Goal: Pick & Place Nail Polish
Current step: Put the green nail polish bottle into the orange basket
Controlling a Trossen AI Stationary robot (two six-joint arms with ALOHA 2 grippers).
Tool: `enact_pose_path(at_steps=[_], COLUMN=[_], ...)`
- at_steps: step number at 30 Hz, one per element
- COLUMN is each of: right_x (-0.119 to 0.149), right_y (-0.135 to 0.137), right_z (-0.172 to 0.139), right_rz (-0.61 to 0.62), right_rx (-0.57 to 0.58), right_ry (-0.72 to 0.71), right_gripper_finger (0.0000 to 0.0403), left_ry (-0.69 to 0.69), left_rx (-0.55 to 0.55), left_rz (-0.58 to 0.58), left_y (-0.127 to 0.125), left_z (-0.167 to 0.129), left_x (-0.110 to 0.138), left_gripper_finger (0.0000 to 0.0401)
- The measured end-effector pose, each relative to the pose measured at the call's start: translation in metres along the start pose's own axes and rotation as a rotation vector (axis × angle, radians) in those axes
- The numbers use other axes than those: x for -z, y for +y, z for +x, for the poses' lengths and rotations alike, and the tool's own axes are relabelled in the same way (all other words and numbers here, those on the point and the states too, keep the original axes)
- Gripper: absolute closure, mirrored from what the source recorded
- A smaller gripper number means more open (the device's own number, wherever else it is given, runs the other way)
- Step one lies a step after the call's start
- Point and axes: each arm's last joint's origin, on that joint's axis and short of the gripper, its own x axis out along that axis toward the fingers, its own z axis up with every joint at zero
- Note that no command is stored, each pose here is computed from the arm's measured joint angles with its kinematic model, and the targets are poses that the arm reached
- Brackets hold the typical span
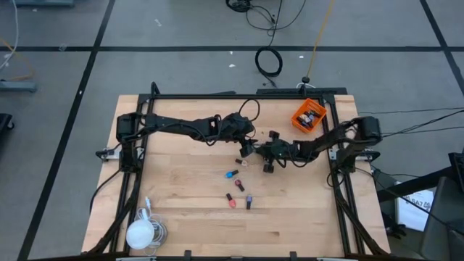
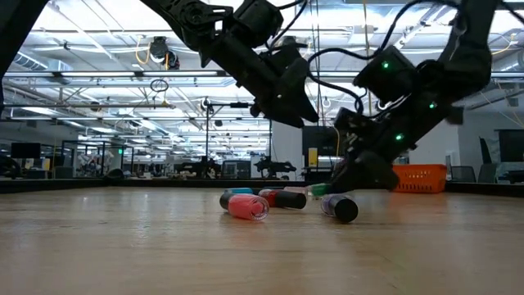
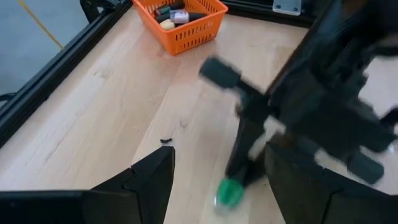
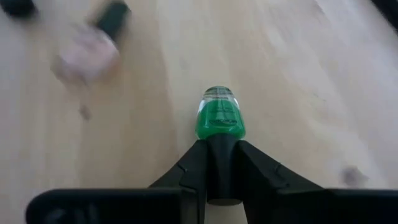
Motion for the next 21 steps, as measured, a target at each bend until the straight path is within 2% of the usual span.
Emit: enact_pose_path(at_steps=[4,9,14,21], right_x=[-0.007,-0.017,-0.031,-0.044], right_y=[0.003,0.006,0.013,0.026], right_z=[-0.023,-0.049,-0.070,-0.082], right_rz=[-0.040,-0.101,-0.154,-0.215], right_rx=[0.039,0.166,0.278,0.316], right_ry=[0.038,0.036,-0.062,-0.188], right_gripper_finger=[0.0350,0.0350,0.0350,0.0350], left_ry=[-0.001,-0.013,-0.007,-0.062], left_rx=[0.000,0.030,0.140,0.209], left_rz=[-0.041,-0.142,-0.216,-0.311], left_y=[0.000,-0.001,-0.004,-0.007], left_z=[0.000,0.000,0.000,-0.001], left_x=[0.000,-0.002,-0.003,-0.010], left_gripper_finger=[0.0158,0.0158,0.0158,0.0158])
